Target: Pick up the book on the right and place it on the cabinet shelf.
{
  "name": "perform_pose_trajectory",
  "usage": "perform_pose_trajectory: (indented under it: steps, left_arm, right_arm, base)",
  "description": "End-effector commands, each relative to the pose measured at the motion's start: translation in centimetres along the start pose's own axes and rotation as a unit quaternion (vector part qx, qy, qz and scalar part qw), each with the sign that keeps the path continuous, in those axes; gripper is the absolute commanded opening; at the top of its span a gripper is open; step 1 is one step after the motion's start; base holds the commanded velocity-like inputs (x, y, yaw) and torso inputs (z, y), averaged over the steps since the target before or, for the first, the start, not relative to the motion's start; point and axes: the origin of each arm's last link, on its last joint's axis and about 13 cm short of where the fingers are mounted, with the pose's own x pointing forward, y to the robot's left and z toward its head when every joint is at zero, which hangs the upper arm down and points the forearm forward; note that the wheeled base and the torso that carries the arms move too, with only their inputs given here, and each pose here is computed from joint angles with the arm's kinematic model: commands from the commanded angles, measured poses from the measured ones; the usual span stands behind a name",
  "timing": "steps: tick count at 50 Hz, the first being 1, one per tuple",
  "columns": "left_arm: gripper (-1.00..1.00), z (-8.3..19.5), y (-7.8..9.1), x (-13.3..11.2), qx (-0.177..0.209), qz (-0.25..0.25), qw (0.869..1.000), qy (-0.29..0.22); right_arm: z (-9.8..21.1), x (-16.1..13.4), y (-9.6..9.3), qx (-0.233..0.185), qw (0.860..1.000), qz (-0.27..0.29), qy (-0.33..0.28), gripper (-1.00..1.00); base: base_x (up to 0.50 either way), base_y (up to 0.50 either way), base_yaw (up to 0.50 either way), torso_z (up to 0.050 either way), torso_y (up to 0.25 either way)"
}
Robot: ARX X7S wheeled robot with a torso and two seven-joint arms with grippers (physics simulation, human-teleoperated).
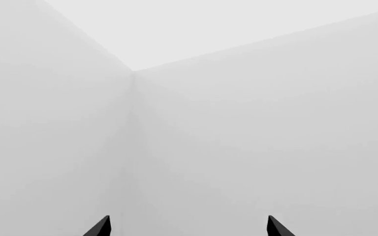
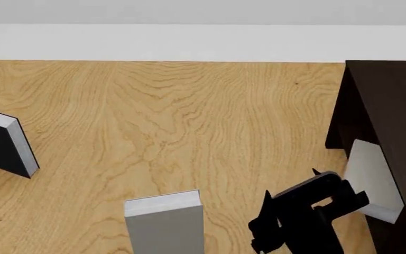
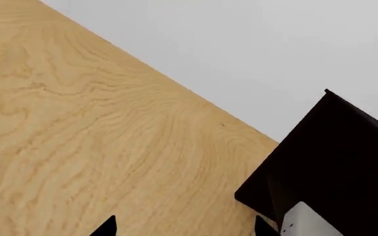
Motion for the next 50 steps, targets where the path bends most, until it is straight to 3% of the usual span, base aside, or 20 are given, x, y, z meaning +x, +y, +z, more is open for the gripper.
perform_pose_trajectory:
  steps: [1, 13, 22, 50]
  left_arm:
    - [1.00, 0.0, 0.0, 0.1, 0.000, -0.001, 1.000, 0.000]
    - [1.00, 0.1, 0.1, 0.1, 0.002, 0.001, 1.000, -0.001]
    - [1.00, 0.1, 0.1, 0.0, 0.001, 0.002, 1.000, 0.000]
    - [1.00, -0.2, 0.2, -0.3, 0.001, 0.004, 1.000, 0.005]
  right_arm:
    - [-0.1, 1.3, 0.4, 0.059, 0.998, -0.028, 0.020, 1.00]
    - [-0.9, 2.1, 1.3, 0.151, 0.986, -0.033, 0.061, 1.00]
    - [-1.5, 2.3, 1.8, 0.172, 0.982, -0.028, 0.074, 1.00]
    - [-2.4, 2.2, 0.9, 0.154, 0.978, -0.087, 0.106, 1.00]
  base:
    - [0.00, 0.00, 0.00, 0.000, 0.000]
    - [0.00, 0.00, 0.00, 0.000, 0.000]
    - [0.00, 0.00, 0.00, 0.000, 0.000]
    - [0.00, 0.00, 0.00, 0.000, 0.000]
